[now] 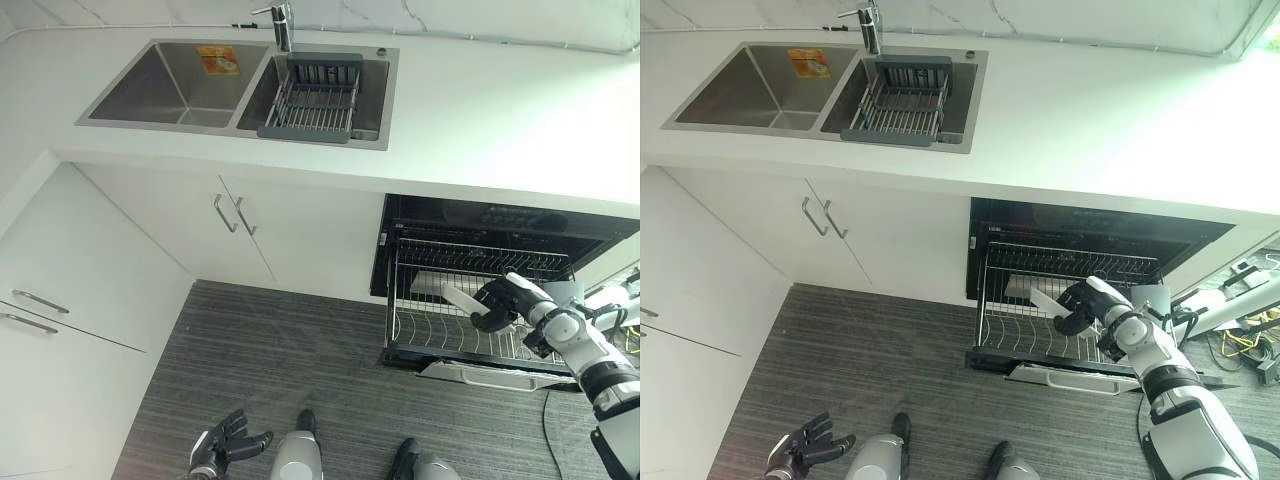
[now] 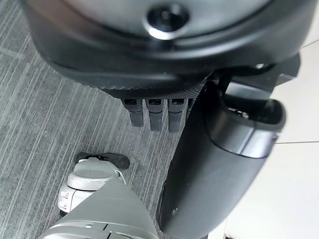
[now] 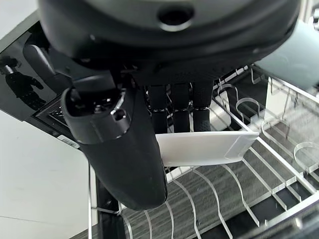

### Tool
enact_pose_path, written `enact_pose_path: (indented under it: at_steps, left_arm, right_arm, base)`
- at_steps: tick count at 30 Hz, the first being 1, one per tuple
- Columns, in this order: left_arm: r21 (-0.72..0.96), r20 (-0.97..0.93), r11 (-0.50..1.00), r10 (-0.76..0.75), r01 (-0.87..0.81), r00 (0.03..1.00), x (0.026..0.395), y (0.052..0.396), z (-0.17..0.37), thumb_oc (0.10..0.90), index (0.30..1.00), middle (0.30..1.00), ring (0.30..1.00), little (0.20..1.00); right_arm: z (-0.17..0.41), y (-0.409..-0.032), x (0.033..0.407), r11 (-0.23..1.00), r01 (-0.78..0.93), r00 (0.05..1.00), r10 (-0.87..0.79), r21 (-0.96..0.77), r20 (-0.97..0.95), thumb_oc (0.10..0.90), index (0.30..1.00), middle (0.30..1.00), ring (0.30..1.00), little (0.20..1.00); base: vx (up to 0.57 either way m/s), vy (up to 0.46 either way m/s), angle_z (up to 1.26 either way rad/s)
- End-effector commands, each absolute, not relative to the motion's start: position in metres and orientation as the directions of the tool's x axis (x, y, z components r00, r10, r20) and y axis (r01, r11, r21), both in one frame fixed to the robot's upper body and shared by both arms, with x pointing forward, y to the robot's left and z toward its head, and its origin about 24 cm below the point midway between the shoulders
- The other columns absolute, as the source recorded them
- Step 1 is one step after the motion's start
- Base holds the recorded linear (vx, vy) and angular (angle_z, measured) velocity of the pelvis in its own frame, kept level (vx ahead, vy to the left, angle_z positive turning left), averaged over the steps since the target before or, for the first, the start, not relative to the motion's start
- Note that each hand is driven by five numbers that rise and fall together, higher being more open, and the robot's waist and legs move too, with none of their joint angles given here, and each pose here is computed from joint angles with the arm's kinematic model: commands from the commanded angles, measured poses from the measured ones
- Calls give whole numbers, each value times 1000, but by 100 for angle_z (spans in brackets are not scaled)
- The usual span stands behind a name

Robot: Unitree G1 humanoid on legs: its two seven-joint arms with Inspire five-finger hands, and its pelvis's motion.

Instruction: Place the dishes in the dishwasher.

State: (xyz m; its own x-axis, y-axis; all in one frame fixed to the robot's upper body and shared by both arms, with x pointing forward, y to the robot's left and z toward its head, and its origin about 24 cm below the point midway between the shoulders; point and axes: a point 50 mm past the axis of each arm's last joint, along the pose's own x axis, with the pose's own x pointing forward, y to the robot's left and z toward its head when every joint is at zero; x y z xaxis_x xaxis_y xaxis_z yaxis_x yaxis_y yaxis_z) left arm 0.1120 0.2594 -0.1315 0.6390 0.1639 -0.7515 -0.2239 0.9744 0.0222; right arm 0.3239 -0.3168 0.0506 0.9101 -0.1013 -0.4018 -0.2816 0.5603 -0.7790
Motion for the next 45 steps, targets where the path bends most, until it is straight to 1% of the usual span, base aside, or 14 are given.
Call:
enact_pose_path:
  at_steps: [1,11,13,14,17,19,21,25,28,35,39,40,41,45]
  left_arm:
    - [9,-660,978,164,-210,734,131,264,-117,800,900,900,900,900]
    - [16,-618,976,179,-215,766,143,260,-111,800,900,900,900,900]
    - [78,-576,970,232,-230,784,150,263,-105,800,900,900,900,900]
    - [122,-533,961,274,-247,800,155,266,-100,800,900,900,900,900]
    - [172,-465,946,324,-275,824,164,270,-90,800,900,900,900,900]
    - [196,-396,950,304,-244,867,174,265,-82,800,900,900,900,900]
    - [222,-350,953,277,-209,895,181,261,-74,800,900,900,900,900]
    - [220,-307,956,255,-193,917,189,257,-66,800,900,900,900,900]
    - [210,-286,959,245,-189,926,192,253,-64,800,900,900,900,900]
    - [187,-266,965,232,-186,936,198,251,-59,800,900,900,900,900]
    - [171,-256,967,227,-187,940,202,250,-56,800,900,900,900,900]
    - [167,-257,968,225,-187,940,203,249,-56,800,900,900,900,900]
    - [164,-259,969,221,-182,940,203,249,-57,800,900,900,900,900]
    - [157,-263,972,212,-175,941,203,249,-57,800,900,900,900,900]
  right_arm:
    - [133,-311,361,454,-72,991,-65,-888,-114,400,300,300,300,300]
    - [152,-308,370,354,-25,996,-73,-935,-54,400,300,300,300,300]
    - [154,-308,372,344,-12,995,-85,-939,-43,400,300,300,300,300]
    - [153,-307,372,312,20,996,-91,-950,-9,400,300,300,300,300]
    - [155,-304,373,278,72,994,-95,-958,47,400,300,300,300,300]
    - [163,-295,378,226,128,991,-69,-966,115,400,300,300,300,300]
    - [169,-292,379,203,183,983,-52,-962,177,400,300,300,300,300]
    - [170,-283,381,158,271,963,-40,-949,268,400,300,300,300,300]
    - [170,-280,383,133,300,954,-37,-945,298,400,300,300,300,300]
    - [171,-273,387,142,293,956,-35,-945,291,400,300,300,300,300]
    - [162,-272,390,213,197,980,-71,-957,186,400,300,300,300,300]
    - [159,-273,389,217,185,982,-78,-958,172,544,516,516,516,516]
    - [156,-275,389,237,165,985,-95,-957,147,800,900,900,900,900]
    - [148,-276,388,282,123,988,-123,-952,91,800,900,900,900,900]
  base:
    - [-45,11,-2]
    - [-10,5,-1]
    - [0,0,0]
    - [0,0,0]
    - [0,0,0]
    - [-42,7,1]
    - [-40,-13,5]
    - [-29,-7,3]
    - [-43,2,3]
    - [-28,12,0]
    - [-46,7,-1]
    - [-46,14,0]
    - [-37,10,1]
    - [-21,2,0]
